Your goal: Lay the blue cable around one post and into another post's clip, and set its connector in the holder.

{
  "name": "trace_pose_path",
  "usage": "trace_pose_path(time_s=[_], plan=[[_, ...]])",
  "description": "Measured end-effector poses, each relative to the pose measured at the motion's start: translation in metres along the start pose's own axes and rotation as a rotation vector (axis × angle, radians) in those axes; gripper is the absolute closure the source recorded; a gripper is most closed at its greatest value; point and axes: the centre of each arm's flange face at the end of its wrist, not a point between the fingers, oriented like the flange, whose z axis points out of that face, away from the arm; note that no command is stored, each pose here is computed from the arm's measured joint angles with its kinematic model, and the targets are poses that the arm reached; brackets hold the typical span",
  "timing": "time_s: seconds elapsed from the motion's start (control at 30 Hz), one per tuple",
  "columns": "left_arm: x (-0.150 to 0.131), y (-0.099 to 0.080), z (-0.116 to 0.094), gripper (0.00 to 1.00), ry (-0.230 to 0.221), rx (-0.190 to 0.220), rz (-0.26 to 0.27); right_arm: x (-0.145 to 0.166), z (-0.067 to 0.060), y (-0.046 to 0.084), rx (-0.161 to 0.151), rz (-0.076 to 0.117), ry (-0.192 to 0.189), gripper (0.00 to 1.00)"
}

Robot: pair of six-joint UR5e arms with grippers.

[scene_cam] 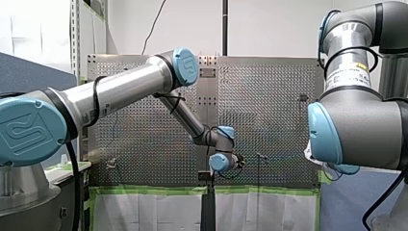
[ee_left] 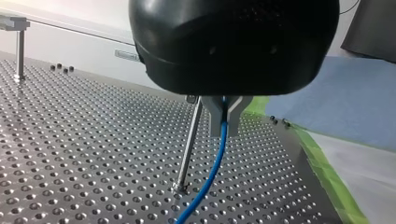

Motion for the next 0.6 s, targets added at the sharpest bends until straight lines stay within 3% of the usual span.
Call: trace_pose_path(time_s=[0.6], plan=[[-0.012,-0.001,0.009,0.99,-0.018,0.003,-0.005,0.002,0.004,-0.001,0.006,-0.006,0.004,0.83]])
